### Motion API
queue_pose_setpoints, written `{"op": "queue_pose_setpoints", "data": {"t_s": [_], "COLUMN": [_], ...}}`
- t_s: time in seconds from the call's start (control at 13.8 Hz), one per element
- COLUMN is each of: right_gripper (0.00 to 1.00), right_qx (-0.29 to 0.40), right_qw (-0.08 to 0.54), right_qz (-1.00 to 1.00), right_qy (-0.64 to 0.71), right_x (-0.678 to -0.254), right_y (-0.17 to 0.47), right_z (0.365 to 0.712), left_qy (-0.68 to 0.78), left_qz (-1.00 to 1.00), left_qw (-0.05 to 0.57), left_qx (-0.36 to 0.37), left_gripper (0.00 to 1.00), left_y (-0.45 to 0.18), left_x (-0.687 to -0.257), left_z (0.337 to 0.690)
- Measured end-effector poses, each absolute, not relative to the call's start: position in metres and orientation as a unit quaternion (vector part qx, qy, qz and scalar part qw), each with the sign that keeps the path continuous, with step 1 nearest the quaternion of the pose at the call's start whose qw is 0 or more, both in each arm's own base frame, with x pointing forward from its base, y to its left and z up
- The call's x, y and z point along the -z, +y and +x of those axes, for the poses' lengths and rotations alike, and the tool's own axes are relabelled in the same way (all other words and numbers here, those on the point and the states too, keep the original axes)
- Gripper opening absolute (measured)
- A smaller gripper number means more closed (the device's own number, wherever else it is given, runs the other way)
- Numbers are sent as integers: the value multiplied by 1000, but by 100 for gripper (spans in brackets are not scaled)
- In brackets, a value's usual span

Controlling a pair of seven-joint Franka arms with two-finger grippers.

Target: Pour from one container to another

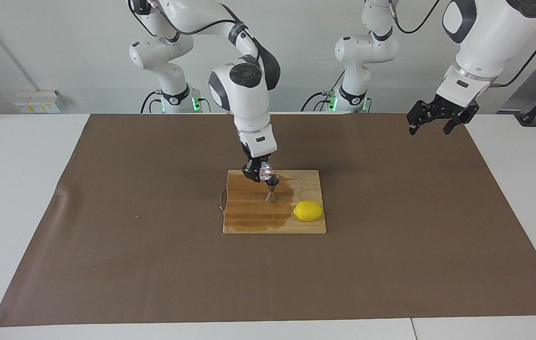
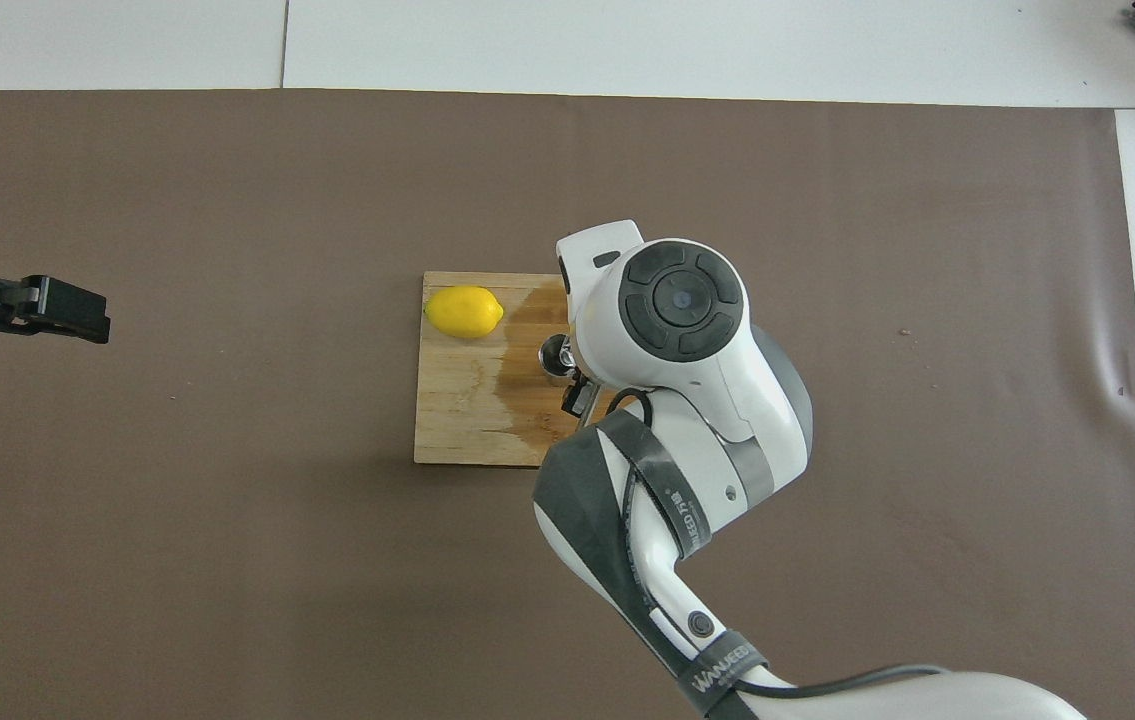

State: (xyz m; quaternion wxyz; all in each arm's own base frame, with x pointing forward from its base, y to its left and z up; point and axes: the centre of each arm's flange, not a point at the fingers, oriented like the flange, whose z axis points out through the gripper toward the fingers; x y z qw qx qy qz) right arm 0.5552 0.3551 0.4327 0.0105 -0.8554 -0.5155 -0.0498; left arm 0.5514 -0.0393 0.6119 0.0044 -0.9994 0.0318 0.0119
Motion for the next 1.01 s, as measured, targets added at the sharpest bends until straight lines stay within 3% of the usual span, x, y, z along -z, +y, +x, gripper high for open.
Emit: {"op": "queue_pose_setpoints", "data": {"t_s": [1.01], "right_gripper": [49], "right_qx": [28], "right_qw": [-8], "right_qz": [-853], "right_qy": [-522], "right_x": [-428], "right_y": [357], "right_z": [557], "left_qy": [32], "left_qz": [-999], "left_qw": [4], "left_qx": [-12], "left_gripper": [100], "left_y": [-39], "left_x": [-612], "left_z": [551]}}
